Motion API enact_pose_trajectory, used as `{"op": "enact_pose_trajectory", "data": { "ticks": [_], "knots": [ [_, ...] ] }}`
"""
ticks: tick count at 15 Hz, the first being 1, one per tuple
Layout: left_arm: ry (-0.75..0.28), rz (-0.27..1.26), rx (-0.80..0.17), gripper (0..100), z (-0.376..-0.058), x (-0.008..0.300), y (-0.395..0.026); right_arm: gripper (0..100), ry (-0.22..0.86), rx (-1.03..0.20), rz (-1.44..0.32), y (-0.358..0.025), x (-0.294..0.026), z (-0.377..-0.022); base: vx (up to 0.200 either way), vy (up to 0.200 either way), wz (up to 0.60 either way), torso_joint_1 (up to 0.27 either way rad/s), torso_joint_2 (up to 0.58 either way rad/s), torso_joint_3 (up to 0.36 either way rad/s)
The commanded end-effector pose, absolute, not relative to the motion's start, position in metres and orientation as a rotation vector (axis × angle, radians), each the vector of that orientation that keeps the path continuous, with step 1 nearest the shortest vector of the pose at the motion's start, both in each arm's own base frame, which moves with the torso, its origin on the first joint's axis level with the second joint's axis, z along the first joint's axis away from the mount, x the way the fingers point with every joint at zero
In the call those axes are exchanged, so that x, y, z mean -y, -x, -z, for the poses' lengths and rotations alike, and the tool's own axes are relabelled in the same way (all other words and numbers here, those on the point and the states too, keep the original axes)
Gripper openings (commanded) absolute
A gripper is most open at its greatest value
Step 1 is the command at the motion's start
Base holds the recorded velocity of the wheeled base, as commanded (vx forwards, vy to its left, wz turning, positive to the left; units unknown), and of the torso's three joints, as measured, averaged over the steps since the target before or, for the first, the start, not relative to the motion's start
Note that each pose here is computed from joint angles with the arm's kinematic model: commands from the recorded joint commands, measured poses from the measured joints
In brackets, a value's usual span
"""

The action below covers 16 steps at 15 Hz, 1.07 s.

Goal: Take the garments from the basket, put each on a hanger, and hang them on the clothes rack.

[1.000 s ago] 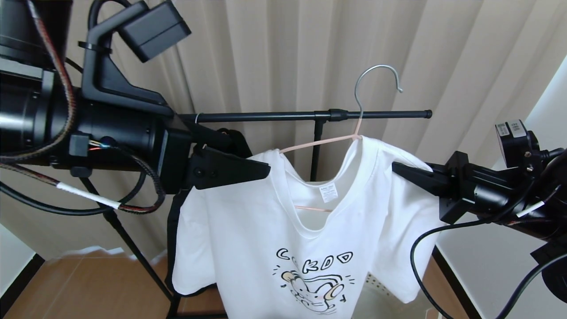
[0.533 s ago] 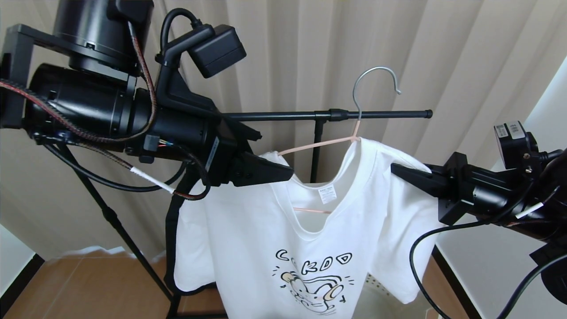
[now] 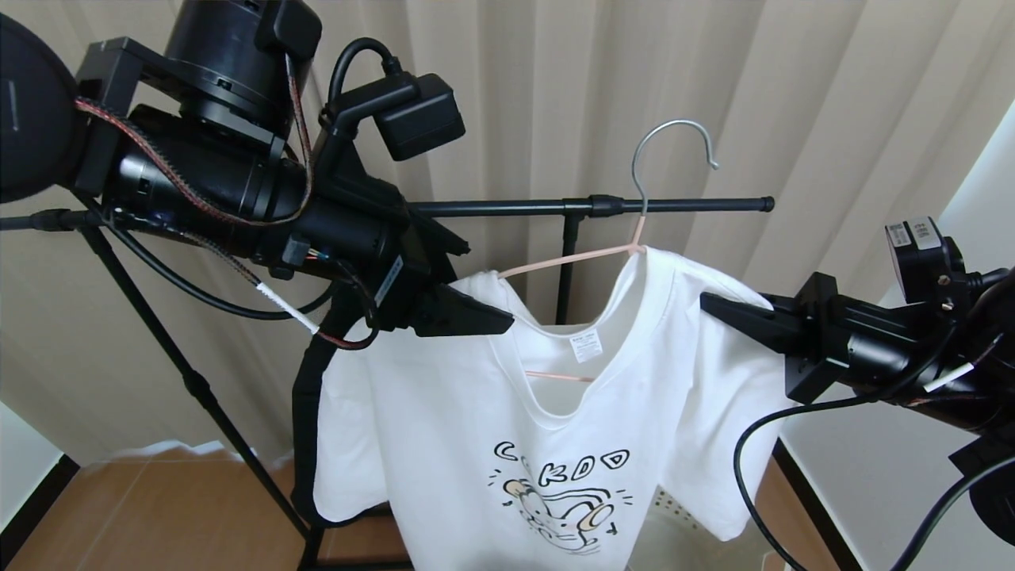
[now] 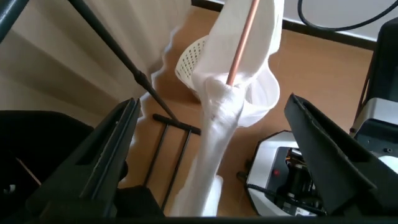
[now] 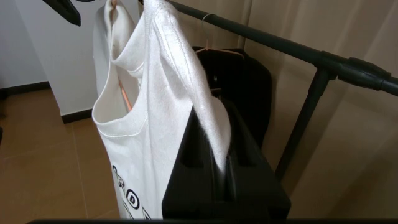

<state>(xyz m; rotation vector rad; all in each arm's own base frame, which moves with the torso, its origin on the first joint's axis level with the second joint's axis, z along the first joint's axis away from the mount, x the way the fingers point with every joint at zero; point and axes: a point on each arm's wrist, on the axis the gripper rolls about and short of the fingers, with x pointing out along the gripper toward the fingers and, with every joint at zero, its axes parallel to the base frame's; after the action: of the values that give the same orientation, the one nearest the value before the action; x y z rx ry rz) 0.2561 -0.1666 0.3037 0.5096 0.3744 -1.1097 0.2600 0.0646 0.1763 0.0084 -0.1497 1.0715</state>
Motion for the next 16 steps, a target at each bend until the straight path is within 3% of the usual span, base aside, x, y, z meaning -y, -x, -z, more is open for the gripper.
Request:
{"op": "enact_pose_trajectory", "data": {
  "ticks": [1,16],
  "knots": [
    [-0.519,1.115,-0.385,100,-0.299,0.169,-0.261,0,-0.008,0.149,-1.081,-0.259,-0.067,-0.176,0.000,0.000,0.00,0.000,0.00,0.000],
    [-0.533,1.169,-0.452,100,-0.274,0.191,-0.271,0,-0.009,0.153,-1.094,-0.257,-0.071,-0.177,0.000,0.000,0.00,0.000,0.00,0.000]
  ]
}}
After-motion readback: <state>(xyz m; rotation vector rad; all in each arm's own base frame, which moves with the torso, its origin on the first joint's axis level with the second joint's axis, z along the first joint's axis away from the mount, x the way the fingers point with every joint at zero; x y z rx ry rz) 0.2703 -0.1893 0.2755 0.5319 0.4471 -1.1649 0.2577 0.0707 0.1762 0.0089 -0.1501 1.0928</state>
